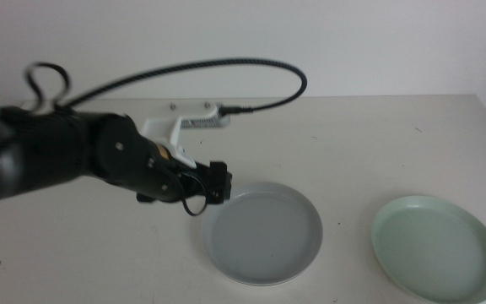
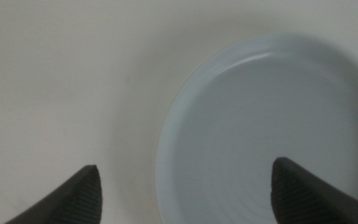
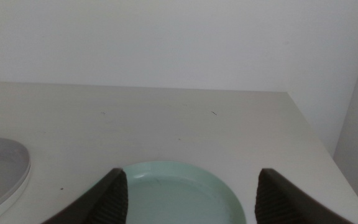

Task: Stack the three bowls on top of each other.

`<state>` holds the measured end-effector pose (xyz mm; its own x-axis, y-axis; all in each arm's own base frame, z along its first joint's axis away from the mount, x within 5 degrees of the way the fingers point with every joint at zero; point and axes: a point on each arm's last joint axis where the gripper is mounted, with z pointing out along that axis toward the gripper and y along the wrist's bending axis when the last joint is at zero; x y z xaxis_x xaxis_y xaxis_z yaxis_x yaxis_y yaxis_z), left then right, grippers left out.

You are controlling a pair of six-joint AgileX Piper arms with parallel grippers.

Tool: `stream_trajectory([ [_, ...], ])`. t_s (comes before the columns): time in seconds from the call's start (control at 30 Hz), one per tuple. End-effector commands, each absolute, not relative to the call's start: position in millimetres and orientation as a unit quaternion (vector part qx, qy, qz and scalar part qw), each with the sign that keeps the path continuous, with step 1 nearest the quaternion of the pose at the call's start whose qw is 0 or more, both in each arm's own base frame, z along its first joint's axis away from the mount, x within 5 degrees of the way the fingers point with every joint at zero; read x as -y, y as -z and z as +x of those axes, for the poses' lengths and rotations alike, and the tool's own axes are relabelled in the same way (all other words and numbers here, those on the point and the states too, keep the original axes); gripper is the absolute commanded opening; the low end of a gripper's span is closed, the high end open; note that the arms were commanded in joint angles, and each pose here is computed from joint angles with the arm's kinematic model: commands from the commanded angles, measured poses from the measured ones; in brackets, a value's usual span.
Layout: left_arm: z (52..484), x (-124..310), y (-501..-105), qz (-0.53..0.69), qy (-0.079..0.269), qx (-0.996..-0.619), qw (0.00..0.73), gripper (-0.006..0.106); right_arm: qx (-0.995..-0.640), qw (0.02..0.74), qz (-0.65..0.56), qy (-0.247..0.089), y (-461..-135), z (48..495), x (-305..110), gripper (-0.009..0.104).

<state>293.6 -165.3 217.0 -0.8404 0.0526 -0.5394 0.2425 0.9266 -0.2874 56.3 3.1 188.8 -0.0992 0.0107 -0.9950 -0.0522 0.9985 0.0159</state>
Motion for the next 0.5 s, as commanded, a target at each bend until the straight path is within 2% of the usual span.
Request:
stream_trajectory([
  [0.0,283.3,161.1,-269.8,0.112,0.195,-0.909,0.351,0.105,-0.7,0.713,-0.016,-0.017,-200.5,54.5,-2.5,0.052],
  [0.3,198.6,121.8,-377.9,0.277,0.167,-0.835,0.446,0.105,-0.7,0.713,-0.016,-0.017,-200.5,54.5,-2.5,0.052],
  [0.47,152.4,104.4,-406.0,0.34,0.17,-0.807,0.451,0.105,-0.7,0.713,-0.016,-0.017,-200.5,54.5,-2.5,0.052],
])
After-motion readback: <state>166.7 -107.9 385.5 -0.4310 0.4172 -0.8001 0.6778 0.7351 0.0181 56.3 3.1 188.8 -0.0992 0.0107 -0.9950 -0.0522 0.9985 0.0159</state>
